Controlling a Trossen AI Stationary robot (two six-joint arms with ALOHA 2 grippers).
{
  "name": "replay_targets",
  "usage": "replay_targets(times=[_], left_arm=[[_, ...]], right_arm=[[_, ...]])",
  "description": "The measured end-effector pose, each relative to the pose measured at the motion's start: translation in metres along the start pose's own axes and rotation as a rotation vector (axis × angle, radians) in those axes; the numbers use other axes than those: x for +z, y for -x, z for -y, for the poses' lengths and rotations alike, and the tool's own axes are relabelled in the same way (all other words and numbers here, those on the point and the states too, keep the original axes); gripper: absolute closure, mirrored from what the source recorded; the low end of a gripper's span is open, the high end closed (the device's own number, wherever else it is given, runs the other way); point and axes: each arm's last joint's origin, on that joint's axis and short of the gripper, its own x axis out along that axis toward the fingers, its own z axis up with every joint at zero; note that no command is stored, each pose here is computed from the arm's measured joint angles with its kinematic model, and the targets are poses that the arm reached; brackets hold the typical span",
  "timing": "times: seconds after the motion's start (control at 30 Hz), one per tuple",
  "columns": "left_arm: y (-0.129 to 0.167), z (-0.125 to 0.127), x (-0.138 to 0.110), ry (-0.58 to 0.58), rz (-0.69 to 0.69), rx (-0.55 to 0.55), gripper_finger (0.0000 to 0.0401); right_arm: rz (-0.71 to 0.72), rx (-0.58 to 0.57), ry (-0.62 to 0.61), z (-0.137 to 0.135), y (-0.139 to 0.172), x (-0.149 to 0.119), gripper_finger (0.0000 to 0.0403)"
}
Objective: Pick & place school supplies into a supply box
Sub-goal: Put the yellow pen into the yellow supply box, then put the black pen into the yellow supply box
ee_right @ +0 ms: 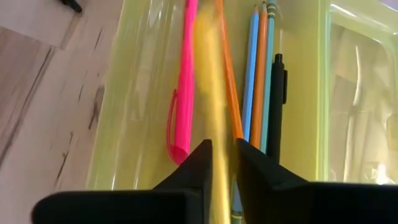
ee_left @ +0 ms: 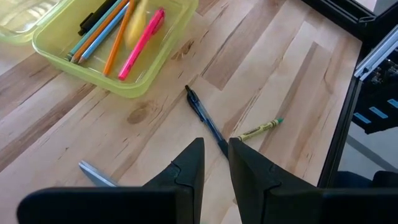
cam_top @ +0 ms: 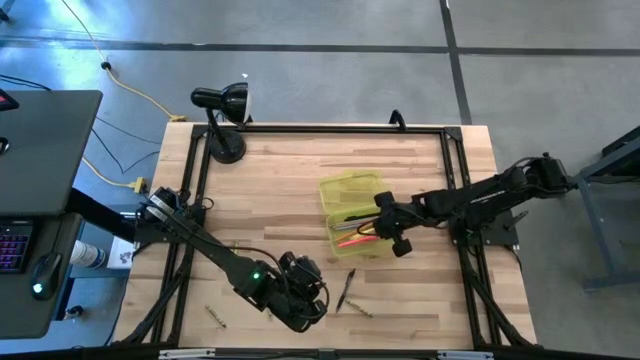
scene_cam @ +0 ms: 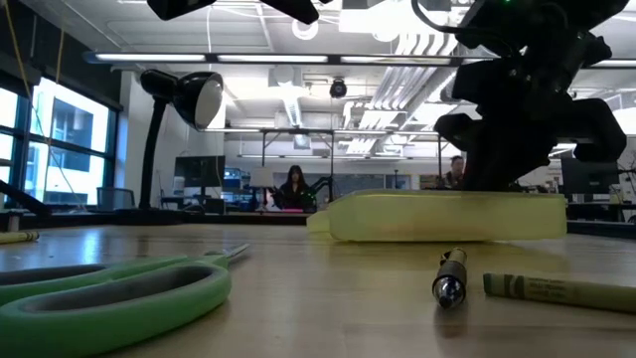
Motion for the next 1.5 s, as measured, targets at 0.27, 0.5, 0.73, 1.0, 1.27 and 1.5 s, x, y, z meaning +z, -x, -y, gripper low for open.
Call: replay_targets(times=[0.27, 0.5, 0.73, 1.0, 1.27, 1.5], left_arm=[[0.0, 0.0, 0.0, 0.002, -0.001, -0.001, 0.0295], [0.0, 0.0, 0.0, 0.001, -0.002, -0.002, 0.0295], [0.0, 0.0, 0.0, 0.006, -0.001, -0.001, 0.0295], [0.0, 0.0, 0.0, 0.002, -0.002, -0.001, 0.0295], [0.0, 0.001, -0.001, 0.003, -0.026, -0.014, 0.0295], [0.0, 0.001, -0.001, 0.004, -0.025, -0.014, 0.0295]], right_arm=[[0.005, -0.001, 0.0, 0.0, 0.0, 0.001, 0.0312], [0.11, 0.054, 0.072, -0.009, 0.013, 0.028, 0.03], [0.254, 0.188, 0.249, -0.045, 0.03, 0.056, 0.03], [0.401, 0.234, 0.37, -0.091, 0.009, 0.074, 0.0311], [0.298, 0.332, 0.391, -0.107, -0.032, 0.081, 0.0324], [0.117, 0.263, 0.377, -0.099, -0.055, 0.105, 0.0325]])
